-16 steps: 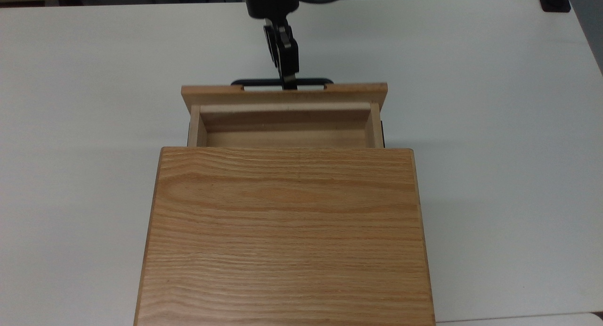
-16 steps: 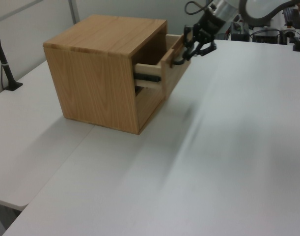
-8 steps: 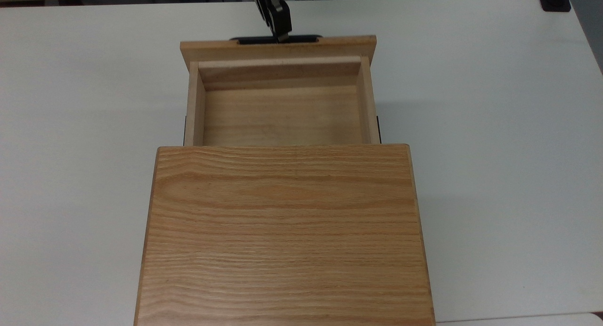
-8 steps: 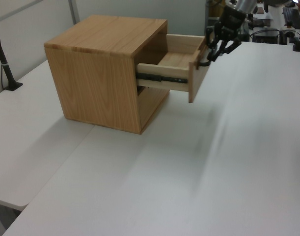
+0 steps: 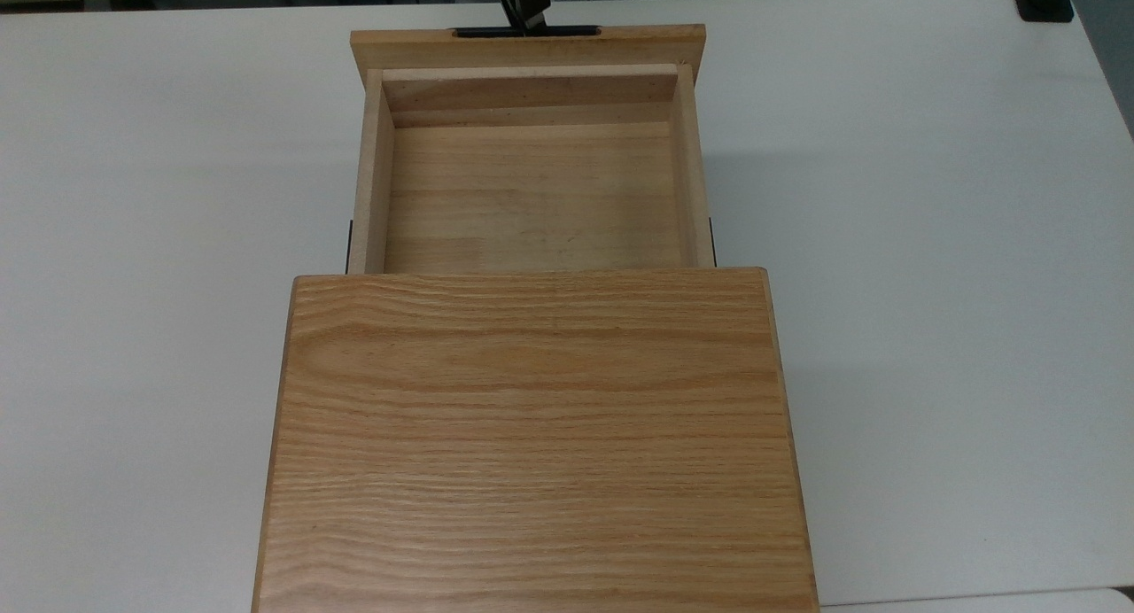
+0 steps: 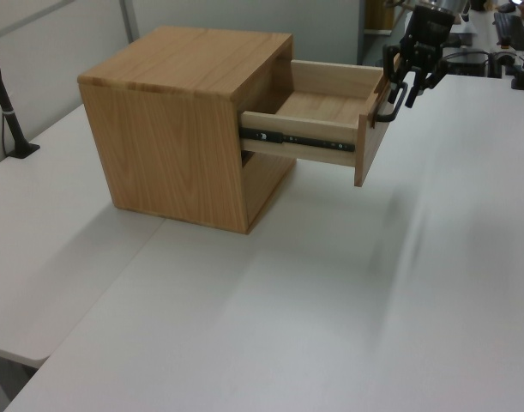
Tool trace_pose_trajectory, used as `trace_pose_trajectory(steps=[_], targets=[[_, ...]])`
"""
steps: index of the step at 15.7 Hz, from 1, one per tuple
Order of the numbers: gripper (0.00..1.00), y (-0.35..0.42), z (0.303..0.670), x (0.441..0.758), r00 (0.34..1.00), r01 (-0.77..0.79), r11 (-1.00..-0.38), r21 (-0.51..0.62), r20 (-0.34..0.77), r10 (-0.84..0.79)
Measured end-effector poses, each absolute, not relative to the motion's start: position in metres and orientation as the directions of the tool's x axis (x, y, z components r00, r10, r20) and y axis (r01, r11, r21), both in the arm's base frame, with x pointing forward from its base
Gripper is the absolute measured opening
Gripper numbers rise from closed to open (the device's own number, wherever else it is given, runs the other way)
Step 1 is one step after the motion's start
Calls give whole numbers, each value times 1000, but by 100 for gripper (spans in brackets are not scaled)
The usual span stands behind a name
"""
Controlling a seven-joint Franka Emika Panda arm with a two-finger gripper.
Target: Open the drawer by sliding it
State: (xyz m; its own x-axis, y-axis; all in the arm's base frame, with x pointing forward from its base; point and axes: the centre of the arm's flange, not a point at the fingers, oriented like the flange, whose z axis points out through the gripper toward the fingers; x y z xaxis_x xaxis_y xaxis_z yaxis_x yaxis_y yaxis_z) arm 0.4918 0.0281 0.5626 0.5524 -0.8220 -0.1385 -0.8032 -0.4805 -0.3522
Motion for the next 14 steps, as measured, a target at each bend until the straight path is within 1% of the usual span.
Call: trace_pose_trajectory(steps=[1,3,4,5,6,7,8,9,11,13,14], targets=[[54,28,568,490,581,-783,-509,-358,-128,-804],[75,27,585,486,656,-729,-586,-353,-115,-746],[85,22,596,484,703,-691,-637,-340,-113,-702],[96,16,609,480,764,-632,-705,-321,-110,-635],[100,9,625,477,847,-528,-801,-283,-97,-523],[100,4,634,478,899,-436,-868,-239,-73,-432],[100,-1,641,485,954,-300,-940,-164,-36,-298],[100,-4,642,493,981,-195,-974,-112,-8,-195],[100,-9,644,510,1000,-16,-999,-34,22,-17],[100,-12,645,526,996,84,-996,5,27,84],[100,-12,643,533,994,107,-994,14,25,107]])
